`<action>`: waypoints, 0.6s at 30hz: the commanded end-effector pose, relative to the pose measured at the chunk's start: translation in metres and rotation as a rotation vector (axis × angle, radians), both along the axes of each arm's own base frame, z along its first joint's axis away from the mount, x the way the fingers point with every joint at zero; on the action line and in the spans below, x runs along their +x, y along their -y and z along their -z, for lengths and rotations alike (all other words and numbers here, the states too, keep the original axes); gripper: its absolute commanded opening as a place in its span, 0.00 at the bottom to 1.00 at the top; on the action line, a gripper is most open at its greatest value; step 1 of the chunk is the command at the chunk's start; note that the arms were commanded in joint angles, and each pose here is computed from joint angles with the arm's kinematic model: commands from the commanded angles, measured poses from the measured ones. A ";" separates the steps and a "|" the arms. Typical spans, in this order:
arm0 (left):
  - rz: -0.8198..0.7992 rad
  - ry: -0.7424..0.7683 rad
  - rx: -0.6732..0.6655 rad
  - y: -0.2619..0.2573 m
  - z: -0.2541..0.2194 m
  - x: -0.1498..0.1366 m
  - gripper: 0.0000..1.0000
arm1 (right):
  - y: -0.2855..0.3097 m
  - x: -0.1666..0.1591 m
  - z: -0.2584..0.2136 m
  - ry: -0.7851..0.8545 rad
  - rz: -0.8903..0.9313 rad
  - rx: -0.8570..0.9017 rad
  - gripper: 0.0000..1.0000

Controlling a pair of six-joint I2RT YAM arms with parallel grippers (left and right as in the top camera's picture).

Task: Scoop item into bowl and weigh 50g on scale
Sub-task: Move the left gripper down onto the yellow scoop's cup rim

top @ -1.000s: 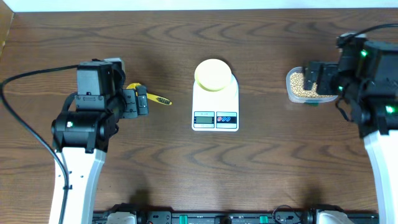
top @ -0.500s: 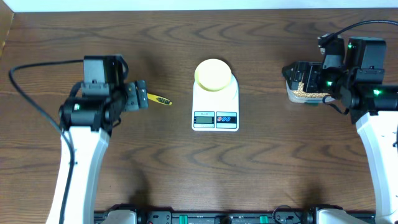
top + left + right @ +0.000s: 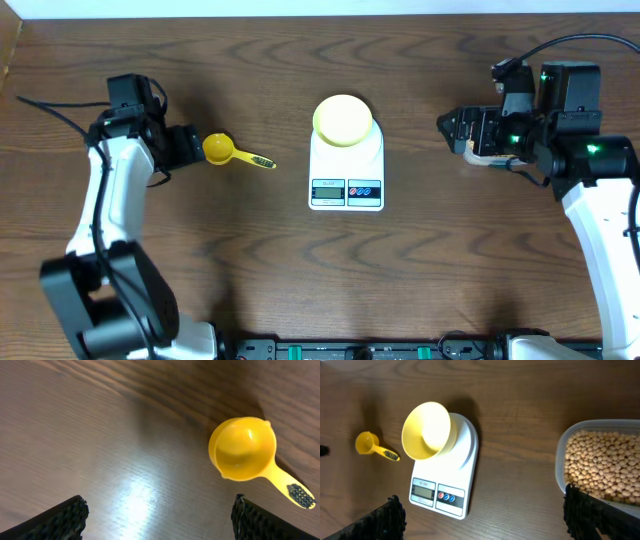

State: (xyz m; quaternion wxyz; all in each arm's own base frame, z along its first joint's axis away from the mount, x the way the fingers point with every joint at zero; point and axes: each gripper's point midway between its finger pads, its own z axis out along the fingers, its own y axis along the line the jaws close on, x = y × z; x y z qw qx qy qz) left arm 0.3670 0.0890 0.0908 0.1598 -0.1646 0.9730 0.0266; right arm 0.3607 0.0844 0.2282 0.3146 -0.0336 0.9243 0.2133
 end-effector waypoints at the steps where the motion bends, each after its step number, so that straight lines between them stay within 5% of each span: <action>1: 0.072 -0.009 -0.062 0.011 0.014 0.010 0.94 | -0.006 -0.001 -0.014 0.035 -0.028 0.004 0.99; 18: 0.097 0.073 -0.060 0.007 0.037 0.047 0.90 | -0.005 -0.007 -0.009 0.002 -0.025 0.004 0.99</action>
